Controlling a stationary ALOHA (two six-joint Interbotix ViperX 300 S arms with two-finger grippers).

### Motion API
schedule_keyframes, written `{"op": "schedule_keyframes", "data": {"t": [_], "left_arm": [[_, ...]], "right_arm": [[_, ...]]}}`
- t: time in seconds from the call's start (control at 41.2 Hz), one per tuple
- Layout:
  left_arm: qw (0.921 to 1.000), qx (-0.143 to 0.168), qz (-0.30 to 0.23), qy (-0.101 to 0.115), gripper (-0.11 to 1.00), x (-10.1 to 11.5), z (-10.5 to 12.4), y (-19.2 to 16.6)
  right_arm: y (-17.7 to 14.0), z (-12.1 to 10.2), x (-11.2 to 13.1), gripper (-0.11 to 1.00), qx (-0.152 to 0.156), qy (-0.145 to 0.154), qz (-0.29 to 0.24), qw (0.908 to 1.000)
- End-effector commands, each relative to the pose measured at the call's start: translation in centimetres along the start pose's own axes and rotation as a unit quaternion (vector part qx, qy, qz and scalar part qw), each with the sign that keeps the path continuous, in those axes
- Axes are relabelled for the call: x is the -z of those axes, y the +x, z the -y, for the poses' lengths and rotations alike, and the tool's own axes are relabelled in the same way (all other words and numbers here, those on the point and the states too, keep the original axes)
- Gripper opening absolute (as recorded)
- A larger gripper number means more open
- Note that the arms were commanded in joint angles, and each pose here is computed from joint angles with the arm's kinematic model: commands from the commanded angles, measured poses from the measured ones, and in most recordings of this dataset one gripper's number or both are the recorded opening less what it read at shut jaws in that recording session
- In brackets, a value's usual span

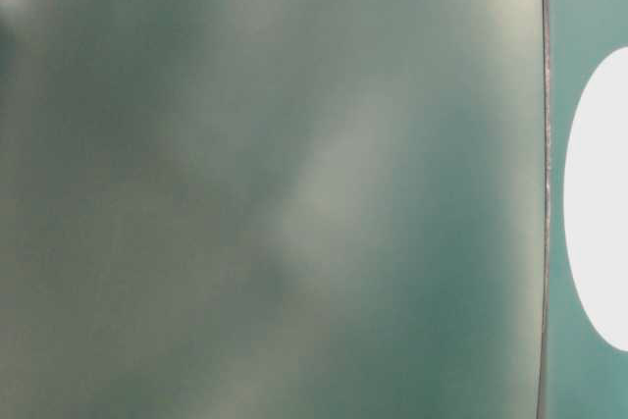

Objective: Scoop the yellow hexagonal prism block from the bowl with a spoon using the right arm.

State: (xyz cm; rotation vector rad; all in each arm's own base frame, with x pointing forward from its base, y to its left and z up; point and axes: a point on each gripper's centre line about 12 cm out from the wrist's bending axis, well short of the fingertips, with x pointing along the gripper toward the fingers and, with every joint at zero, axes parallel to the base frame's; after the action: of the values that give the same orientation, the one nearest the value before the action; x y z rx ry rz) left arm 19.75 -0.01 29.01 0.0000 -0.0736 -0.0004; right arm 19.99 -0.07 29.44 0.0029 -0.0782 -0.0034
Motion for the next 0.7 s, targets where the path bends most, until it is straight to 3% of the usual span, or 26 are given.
{"op": "schedule_keyframes", "data": {"t": [0.0, 0.024, 0.049, 0.073, 0.679], "left_arm": [[1.0000, 0.001, 0.008, 0.004, -0.01, -0.93, 0.02, 0.21], [1.0000, 0.000, 0.002, 0.004, -0.01, -0.91, 0.00, 0.13], [1.0000, 0.001, 0.002, 0.003, 0.16, -0.95, 0.02, 0.14], [1.0000, 0.000, 0.002, 0.003, 0.19, -0.98, -0.01, 0.09], [1.0000, 0.001, 0.005, 0.002, 0.19, -1.14, 0.02, -0.05]], "right_arm": [[0.18, 0.04, -1.03, 0.00, 0.001, -0.008, 0.015, 0.9999], [0.29, 0.02, -1.10, 0.00, 0.000, -0.011, 0.015, 0.9998], [0.32, 0.04, -1.06, 0.00, 0.000, -0.013, 0.014, 0.9998], [0.34, 0.03, -1.05, 0.00, 0.000, -0.013, 0.014, 0.9998], [0.60, 0.02, -0.90, 0.01, -0.001, -0.014, 0.008, 0.9999]]}}
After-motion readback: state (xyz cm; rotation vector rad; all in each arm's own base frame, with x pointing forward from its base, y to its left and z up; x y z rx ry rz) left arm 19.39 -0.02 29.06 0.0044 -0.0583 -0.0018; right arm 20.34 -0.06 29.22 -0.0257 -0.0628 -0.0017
